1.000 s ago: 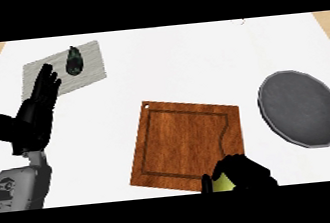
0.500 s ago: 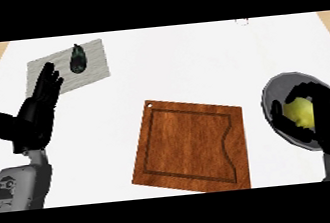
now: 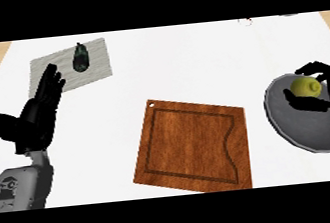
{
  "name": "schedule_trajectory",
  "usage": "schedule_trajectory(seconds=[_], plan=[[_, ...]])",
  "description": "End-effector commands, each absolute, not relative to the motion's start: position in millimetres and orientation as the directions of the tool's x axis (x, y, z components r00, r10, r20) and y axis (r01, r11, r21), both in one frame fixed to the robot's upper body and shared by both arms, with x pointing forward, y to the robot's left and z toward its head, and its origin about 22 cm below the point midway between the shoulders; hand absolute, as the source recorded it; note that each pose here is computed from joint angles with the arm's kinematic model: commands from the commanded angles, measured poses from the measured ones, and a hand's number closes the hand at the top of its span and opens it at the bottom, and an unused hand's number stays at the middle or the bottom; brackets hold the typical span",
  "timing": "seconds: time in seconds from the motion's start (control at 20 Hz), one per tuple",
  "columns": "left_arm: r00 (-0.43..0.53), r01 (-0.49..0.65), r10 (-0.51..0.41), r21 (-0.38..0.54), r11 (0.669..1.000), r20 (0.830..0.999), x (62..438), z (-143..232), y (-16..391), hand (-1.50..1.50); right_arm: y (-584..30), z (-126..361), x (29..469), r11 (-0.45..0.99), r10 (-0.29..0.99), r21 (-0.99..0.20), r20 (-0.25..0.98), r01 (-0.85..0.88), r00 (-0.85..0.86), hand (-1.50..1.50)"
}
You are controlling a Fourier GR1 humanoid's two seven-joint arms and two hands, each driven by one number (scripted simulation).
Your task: Pick the lemon from the cutting board and place it in the pan
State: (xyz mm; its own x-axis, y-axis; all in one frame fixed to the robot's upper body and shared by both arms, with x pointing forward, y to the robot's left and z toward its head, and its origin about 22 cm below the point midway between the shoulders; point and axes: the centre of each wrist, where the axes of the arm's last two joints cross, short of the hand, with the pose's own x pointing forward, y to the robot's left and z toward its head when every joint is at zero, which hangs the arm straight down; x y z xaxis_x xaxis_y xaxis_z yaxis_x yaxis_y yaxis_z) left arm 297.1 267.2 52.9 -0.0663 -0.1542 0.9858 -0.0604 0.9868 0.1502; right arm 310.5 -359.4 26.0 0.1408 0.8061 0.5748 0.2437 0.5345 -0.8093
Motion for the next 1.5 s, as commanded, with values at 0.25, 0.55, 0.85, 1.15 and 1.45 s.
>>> schedule_trajectory(seconds=[0.25, 0.55, 0.85, 1.15, 1.45], plan=[[-0.052, -0.075, -0.156, 0.152, 0.986, 0.986, 299, 53, 261, 0.0, -399, -25, 322, 0.722, 0.685, -0.691, 0.72, 0.03, 0.11, -1.5], [-0.049, -0.099, -0.162, 0.157, 0.983, 0.986, 303, 49, 283, 0.0, -410, -30, 316, 0.802, 0.576, -0.551, 0.816, 0.232, -0.054, -1.5], [-0.05, -0.103, -0.167, 0.161, 0.981, 0.985, 298, 56, 278, 0.0, -467, -6, 289, 0.904, 0.388, -0.357, 0.916, 0.234, -0.103, -1.5], [-0.046, -0.121, -0.173, 0.166, 0.979, 0.984, 289, 48, 291, 0.0, -513, -3, 219, 0.97, 0.241, -0.231, 0.953, 0.076, -0.183, -1.5], [-0.026, -0.136, -0.158, 0.154, 0.979, 0.987, 285, 40, 289, 0.0, -542, 19, 145, 0.97, 0.244, -0.236, 0.947, 0.061, -0.211, -1.5]])
